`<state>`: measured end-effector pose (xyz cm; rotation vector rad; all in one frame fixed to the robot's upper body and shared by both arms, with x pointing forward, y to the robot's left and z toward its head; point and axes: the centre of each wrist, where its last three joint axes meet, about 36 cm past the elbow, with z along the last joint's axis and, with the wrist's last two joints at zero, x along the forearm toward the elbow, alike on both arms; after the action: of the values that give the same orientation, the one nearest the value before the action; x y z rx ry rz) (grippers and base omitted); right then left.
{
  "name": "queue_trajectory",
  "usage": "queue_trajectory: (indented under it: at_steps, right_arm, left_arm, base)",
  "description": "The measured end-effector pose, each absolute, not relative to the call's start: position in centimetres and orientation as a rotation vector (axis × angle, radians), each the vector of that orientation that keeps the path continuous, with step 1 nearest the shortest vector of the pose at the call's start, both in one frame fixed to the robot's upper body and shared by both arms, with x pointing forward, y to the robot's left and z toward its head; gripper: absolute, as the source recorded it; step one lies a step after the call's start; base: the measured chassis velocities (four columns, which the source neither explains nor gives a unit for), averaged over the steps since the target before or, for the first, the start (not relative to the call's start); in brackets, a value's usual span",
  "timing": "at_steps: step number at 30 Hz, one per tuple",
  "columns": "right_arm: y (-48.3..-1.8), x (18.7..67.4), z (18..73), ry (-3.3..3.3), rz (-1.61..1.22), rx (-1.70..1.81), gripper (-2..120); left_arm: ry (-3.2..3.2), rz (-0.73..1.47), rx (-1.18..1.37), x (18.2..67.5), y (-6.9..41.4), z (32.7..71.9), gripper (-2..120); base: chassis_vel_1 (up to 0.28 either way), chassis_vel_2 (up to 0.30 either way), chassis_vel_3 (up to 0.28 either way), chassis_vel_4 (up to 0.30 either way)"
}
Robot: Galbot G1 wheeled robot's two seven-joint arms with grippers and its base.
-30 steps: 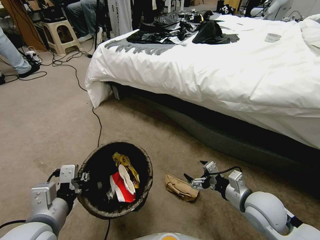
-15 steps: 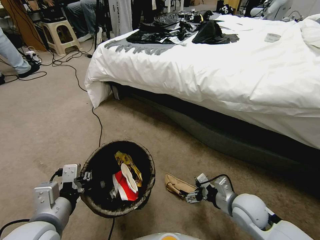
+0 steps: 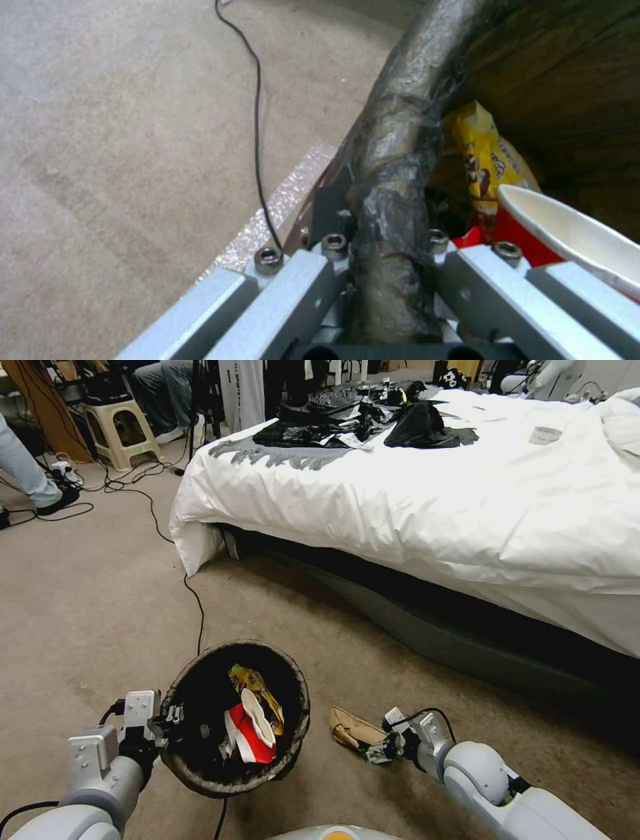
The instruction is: Pick up the trash bin, then pick up the garbage from the floor and place it into the trash bin.
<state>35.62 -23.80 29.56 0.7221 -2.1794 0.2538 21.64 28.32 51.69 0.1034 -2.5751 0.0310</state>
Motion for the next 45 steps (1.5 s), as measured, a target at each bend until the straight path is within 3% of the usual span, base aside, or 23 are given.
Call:
queue_trajectory:
  at_steps: [45]
  right_arm:
    - [-20.3, 36.5, 24.9, -2.134, 0.406, 0.782, 100]
  left_arm:
    - [-2.571, 0.023, 0.098, 21.6, 28.2, 51.6, 1]
  base:
    - [0.0, 0.0, 0.0, 0.0]
